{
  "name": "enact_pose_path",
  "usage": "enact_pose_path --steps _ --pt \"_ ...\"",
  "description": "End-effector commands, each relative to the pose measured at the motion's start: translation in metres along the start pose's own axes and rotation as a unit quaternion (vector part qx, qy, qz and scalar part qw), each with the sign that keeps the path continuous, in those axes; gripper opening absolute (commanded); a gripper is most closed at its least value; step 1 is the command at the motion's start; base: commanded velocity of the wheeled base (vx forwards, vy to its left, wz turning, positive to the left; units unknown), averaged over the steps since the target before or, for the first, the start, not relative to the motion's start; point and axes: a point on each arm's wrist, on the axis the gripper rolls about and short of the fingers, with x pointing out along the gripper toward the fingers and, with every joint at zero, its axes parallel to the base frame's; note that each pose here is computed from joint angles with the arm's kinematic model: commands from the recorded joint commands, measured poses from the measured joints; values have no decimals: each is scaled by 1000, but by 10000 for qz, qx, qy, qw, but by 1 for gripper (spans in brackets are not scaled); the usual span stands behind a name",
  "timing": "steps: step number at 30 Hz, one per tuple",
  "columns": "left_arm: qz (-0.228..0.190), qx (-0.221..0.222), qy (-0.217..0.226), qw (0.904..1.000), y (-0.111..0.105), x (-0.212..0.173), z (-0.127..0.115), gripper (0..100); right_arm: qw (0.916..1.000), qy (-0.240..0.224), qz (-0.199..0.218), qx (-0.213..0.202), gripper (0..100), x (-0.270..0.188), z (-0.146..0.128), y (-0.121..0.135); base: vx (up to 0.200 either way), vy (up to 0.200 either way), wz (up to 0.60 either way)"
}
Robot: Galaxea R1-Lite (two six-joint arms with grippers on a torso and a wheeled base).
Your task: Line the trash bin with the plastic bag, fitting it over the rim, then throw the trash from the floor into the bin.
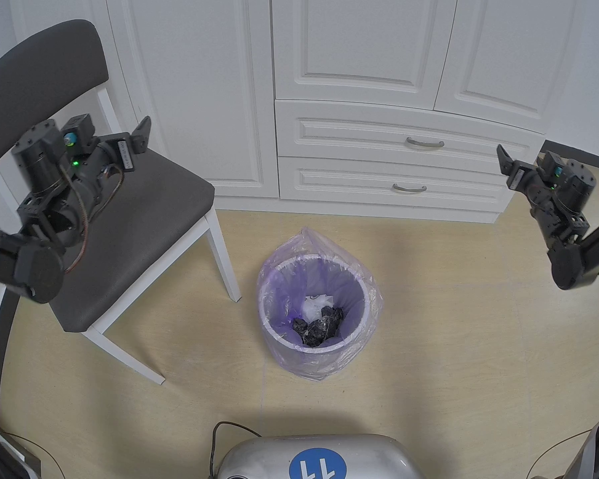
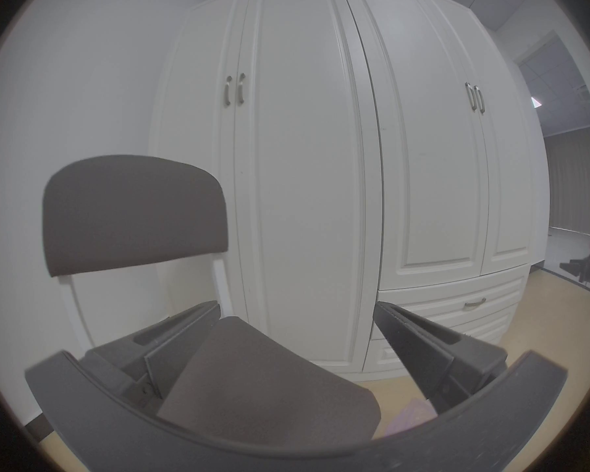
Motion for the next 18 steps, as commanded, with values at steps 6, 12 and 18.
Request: enact_pose_path --steps 6,12,18 --pt "375 -95 -528 9979 47 -143 76 100 9971 -437 -611 -78 100 -151 78 -53 0 0 0" --pt "421 -144 -367 9983 57 -189 91 100 9967 -554 -580 -102 100 -193 91 -51 0 0 0" --pt "411 -153 -322 9985 63 -222 98 100 9946 -848 -597 -96 100 -233 106 -51 0 0 0"
